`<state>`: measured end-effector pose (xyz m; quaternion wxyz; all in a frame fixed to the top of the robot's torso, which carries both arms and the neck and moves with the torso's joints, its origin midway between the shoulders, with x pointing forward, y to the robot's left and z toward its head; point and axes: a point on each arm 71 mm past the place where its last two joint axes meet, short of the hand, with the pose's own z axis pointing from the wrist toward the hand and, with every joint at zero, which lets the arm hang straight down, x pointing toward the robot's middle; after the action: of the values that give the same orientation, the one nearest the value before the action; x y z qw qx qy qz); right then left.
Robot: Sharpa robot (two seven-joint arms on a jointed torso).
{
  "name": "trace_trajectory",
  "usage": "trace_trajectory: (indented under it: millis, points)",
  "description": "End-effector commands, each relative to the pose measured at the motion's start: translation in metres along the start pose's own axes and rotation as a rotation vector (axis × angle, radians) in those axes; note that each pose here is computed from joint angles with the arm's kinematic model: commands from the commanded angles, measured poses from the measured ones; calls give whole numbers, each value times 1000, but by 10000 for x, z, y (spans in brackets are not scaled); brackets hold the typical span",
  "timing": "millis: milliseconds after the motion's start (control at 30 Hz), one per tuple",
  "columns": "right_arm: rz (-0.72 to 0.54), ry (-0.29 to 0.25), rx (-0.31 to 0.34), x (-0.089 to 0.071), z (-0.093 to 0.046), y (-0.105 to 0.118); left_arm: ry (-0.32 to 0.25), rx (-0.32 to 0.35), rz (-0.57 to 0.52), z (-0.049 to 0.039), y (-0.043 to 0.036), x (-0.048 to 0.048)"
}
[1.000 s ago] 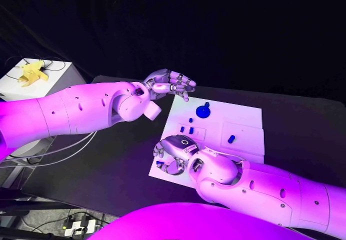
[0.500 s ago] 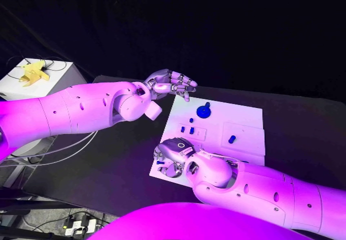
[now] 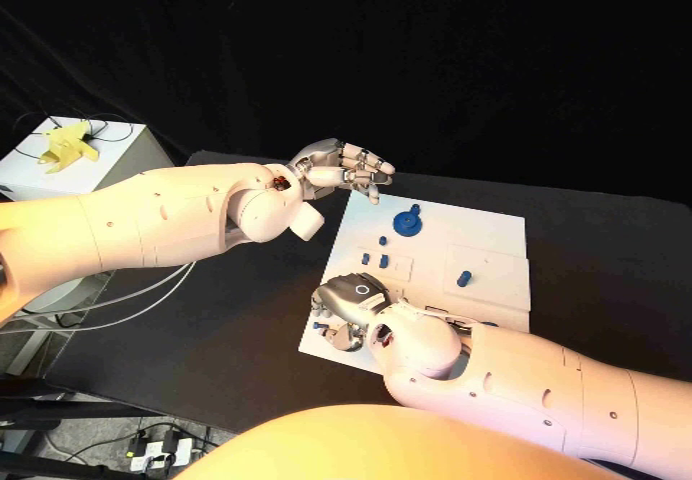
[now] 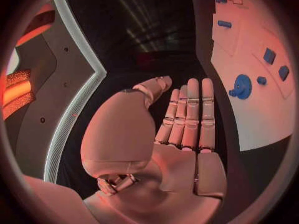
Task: Assemble the parts on the task board
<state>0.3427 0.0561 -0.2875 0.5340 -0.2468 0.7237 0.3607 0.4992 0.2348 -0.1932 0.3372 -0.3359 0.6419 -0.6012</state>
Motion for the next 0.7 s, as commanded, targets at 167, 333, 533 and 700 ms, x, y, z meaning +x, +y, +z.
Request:
trace_trajectory:
  millis: [167, 333, 533, 700]
  points:
    - [-14, 14, -9, 42, 25, 36, 18, 3, -8, 12, -10, 29]
    - [-9, 28, -13, 77, 34, 51, 18, 3, -8, 13, -10, 31]
    - [-6, 40, -22, 99, 36, 75, 20, 3, -9, 16, -9, 34]
    - [-3, 51, -28, 114, 38, 93, 20, 3, -9, 18, -9, 35]
